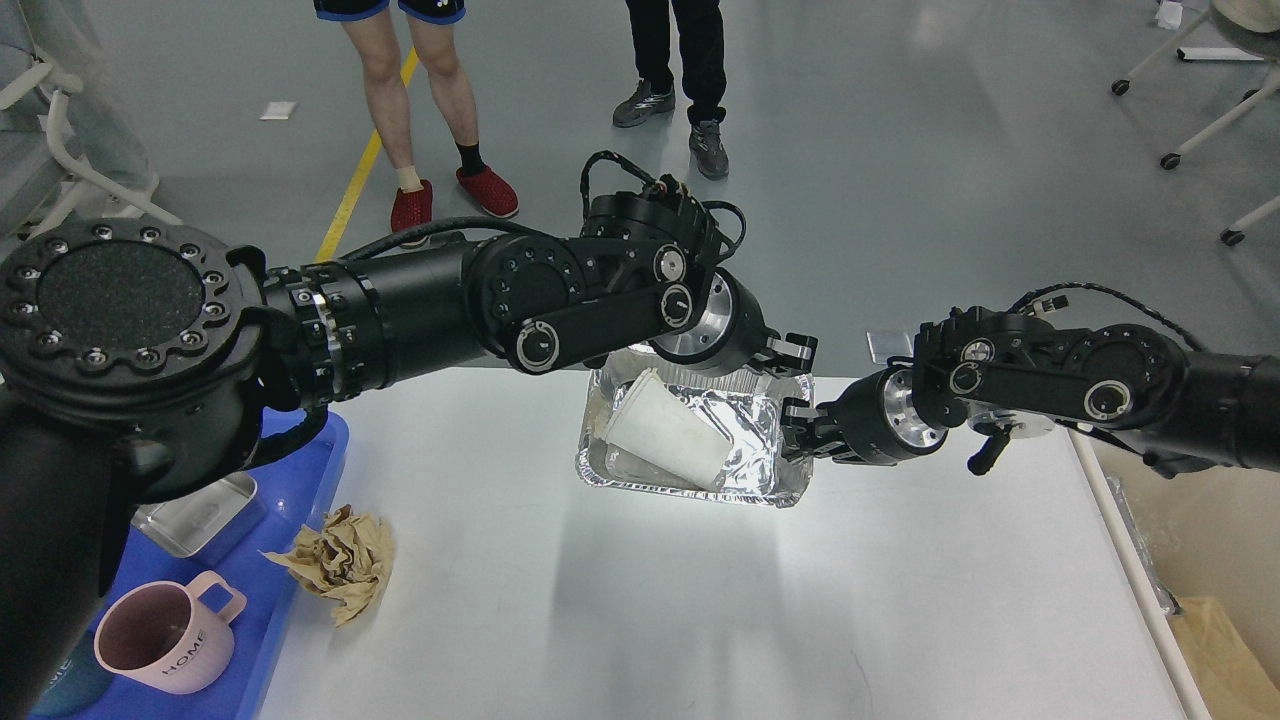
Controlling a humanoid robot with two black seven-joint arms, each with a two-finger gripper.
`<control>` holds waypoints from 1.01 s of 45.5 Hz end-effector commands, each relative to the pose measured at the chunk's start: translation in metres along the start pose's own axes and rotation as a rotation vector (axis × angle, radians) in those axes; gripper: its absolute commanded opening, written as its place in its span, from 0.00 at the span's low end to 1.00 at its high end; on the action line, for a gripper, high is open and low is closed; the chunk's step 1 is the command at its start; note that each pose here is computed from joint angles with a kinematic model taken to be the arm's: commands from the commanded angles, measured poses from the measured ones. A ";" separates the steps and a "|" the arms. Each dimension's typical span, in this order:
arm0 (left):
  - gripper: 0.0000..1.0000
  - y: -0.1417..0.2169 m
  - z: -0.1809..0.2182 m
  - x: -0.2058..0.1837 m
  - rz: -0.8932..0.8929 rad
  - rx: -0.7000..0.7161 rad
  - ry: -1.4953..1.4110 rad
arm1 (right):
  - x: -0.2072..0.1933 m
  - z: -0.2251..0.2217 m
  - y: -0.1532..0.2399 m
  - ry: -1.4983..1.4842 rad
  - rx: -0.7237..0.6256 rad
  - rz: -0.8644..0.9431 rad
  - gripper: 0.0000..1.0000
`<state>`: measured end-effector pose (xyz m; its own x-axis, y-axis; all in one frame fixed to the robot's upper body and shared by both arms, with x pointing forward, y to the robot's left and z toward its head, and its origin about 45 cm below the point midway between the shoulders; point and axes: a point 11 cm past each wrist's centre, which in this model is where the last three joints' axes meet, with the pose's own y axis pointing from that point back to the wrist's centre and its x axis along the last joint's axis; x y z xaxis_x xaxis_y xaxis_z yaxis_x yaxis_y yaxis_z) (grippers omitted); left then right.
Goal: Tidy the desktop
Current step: 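Lower the paper cup into the held foil container with the left gripper, then release the paper cup and raise the left gripper away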
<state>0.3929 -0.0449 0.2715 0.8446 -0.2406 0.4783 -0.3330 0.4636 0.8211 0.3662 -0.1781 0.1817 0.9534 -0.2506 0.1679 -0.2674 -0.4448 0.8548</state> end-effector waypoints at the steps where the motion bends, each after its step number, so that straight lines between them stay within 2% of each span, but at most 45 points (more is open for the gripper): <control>1: 0.32 -0.009 -0.008 -0.008 -0.013 0.003 0.032 | 0.000 0.001 0.000 -0.001 -0.001 0.000 0.00; 3: 0.52 -0.014 -0.014 -0.010 -0.005 0.009 0.057 | 0.000 0.000 0.000 0.000 0.000 -0.001 0.00; 5: 0.67 -0.020 -0.019 -0.012 0.008 0.013 0.084 | 0.000 0.000 0.000 0.001 0.000 0.000 0.00; 7: 0.74 -0.024 -0.023 -0.014 0.017 0.018 0.104 | 0.000 0.000 0.000 -0.001 0.000 0.000 0.00; 10: 0.78 -0.029 -0.026 -0.019 0.016 0.020 0.121 | 0.000 0.000 0.000 0.000 0.000 0.002 0.00; 36: 0.86 -0.026 -0.020 -0.016 0.020 -0.002 0.117 | 0.000 0.000 0.000 -0.002 0.000 0.003 0.00; 46: 0.87 0.013 -0.025 0.023 0.098 0.028 0.066 | 0.000 0.001 0.000 -0.002 -0.001 0.004 0.00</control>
<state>0.4057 -0.0364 0.2600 0.8573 -0.1406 0.4952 -0.3817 0.4720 0.7947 0.3666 -0.1781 0.1815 0.9518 -0.2545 0.1713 -0.2723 -0.4437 0.8538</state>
